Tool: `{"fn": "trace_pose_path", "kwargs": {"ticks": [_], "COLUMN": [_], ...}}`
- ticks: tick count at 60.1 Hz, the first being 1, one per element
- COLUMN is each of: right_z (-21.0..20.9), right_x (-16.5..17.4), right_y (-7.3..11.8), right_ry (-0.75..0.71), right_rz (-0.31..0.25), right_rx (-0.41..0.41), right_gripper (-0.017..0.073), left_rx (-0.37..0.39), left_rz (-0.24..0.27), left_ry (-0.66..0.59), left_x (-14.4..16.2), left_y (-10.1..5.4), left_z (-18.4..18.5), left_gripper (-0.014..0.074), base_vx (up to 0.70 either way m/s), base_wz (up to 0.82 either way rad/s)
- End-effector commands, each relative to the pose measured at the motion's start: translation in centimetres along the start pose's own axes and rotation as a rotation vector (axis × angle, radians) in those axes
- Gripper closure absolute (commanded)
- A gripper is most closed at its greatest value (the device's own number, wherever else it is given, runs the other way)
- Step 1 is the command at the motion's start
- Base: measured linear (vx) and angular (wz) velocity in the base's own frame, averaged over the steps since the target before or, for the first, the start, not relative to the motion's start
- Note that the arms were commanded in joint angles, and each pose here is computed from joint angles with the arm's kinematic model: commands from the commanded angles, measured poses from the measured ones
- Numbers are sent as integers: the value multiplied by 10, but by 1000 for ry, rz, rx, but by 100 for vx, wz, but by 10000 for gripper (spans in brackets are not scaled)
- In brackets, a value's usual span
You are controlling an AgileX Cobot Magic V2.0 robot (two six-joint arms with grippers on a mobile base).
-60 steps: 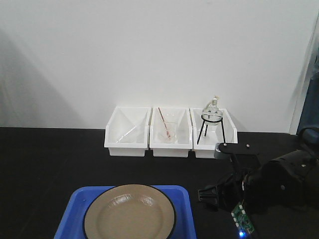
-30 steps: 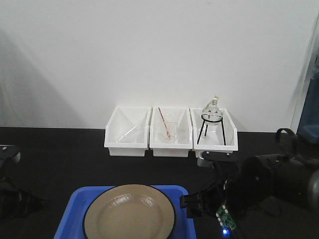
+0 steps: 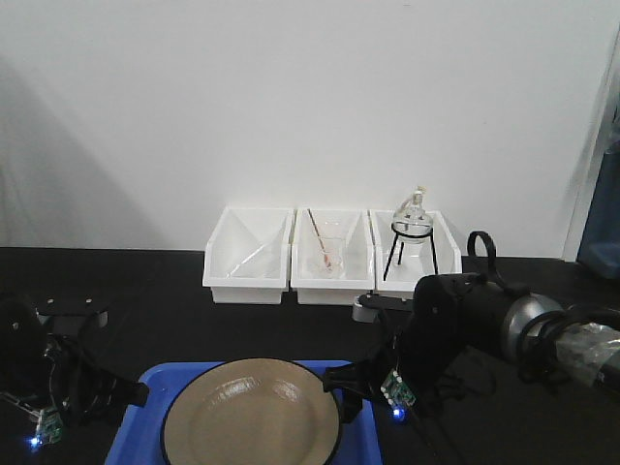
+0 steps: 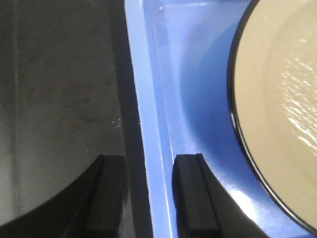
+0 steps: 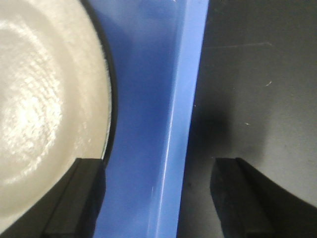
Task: Place disk in tray to left cabinet
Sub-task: 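Open the right gripper and move both grippers to the tray's side edges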
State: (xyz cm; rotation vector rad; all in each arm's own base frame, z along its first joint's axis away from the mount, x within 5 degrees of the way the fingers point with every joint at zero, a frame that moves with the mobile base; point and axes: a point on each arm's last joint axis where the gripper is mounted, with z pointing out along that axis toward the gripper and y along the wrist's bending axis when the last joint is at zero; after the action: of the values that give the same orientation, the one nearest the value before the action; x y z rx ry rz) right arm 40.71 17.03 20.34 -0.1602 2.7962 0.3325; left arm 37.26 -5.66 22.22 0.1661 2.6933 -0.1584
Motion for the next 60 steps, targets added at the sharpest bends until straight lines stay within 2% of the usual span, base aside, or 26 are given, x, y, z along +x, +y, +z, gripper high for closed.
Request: {"fn": "trace_pose_path", "kwargs": {"ticks": [1, 5, 12, 31, 42, 60], "right_z": [-26, -19, -8, 5, 1, -23], "right_x": [-15, -14, -13, -14, -12, -18], "right_y": [1, 0, -1, -2, -3, 1], "right_ry": [-91, -76, -53, -62, -39, -122], "right_rz": [21, 9, 10, 12, 11, 5], "right_rx": [-22, -18, -12, -11, -6, -24], "right_gripper": [55, 55, 55, 55, 55, 74], "left_rx": [8, 2, -18, -25, -23, -23], "left_rz": [-48, -65, -53, -62, -62, -63], "left_ry": [-116, -131, -123, -83, -63, -64], "left_x": [-21, -24, -24, -21, -19, -19], "left_y": [-3, -2, 0, 3, 3, 3], "left_z": [-21, -17, -8, 24, 31, 31], "left_gripper": [228, 228, 228, 228, 228, 228], "base_vx": [0, 0, 0, 0, 0, 0], "base_wz": [0, 0, 0, 0, 0, 0]}}
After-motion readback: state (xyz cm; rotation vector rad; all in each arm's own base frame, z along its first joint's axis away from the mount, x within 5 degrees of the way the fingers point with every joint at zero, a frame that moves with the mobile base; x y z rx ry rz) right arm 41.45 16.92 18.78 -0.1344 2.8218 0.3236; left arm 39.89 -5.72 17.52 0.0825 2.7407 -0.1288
